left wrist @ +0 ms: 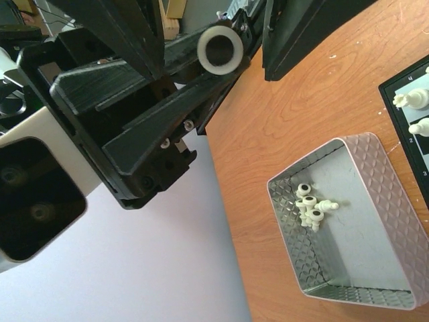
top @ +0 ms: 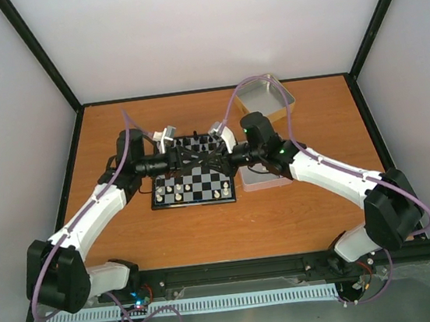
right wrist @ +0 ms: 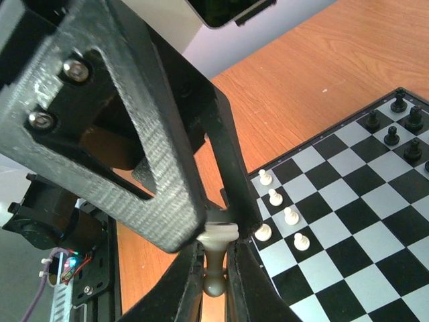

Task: Set up the chess pieces on the board
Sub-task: Place the chess piece on the chessboard.

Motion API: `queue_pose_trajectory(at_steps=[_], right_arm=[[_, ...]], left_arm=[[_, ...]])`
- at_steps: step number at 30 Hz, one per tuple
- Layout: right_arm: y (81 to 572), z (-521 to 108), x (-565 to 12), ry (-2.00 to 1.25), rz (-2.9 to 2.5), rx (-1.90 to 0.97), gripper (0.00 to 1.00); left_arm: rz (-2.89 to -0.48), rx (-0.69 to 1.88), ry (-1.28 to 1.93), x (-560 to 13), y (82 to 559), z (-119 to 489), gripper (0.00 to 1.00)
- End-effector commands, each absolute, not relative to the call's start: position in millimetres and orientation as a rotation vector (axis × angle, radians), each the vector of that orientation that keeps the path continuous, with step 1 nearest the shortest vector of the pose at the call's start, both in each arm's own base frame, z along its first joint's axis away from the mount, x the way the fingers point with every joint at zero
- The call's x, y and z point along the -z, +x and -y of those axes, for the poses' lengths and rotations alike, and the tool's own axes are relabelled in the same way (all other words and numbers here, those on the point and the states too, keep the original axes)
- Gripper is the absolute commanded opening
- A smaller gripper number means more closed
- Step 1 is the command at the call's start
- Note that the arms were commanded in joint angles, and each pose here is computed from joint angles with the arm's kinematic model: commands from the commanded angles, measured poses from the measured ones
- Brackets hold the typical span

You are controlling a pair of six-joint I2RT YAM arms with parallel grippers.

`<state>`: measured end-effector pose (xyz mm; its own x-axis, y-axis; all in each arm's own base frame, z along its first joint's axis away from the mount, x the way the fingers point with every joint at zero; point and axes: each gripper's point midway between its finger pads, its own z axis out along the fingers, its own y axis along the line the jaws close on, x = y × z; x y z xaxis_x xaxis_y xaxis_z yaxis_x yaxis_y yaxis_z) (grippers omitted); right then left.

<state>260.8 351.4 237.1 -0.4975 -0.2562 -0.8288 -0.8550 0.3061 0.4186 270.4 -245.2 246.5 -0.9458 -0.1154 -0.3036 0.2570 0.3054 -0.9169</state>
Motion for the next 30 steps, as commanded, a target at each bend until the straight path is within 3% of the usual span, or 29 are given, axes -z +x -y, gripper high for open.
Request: queue_pose_trajectory(at_steps=[1,17,23,30], right_arm=[[262,-359,-246,-1.012,-1.887,-1.171,0.1],[261,-361,-246,-1.0,-1.884,-1.141,0.12],[262,-357,-249,-0.915,-1.879,-1.158,0.24],[252,-344,-259,-0.632,-1.835,-1.366,0.49]], left_arm=[[-2.254,1.705,0.147,-246,270,248,0.41],[-2.248,1.722,0.113,-248,271,248,0.1],[-2.24,1.734,0.089,-249,269,247,0.1],[-2.2,1.774,0.056,-269,270,247,0.1]])
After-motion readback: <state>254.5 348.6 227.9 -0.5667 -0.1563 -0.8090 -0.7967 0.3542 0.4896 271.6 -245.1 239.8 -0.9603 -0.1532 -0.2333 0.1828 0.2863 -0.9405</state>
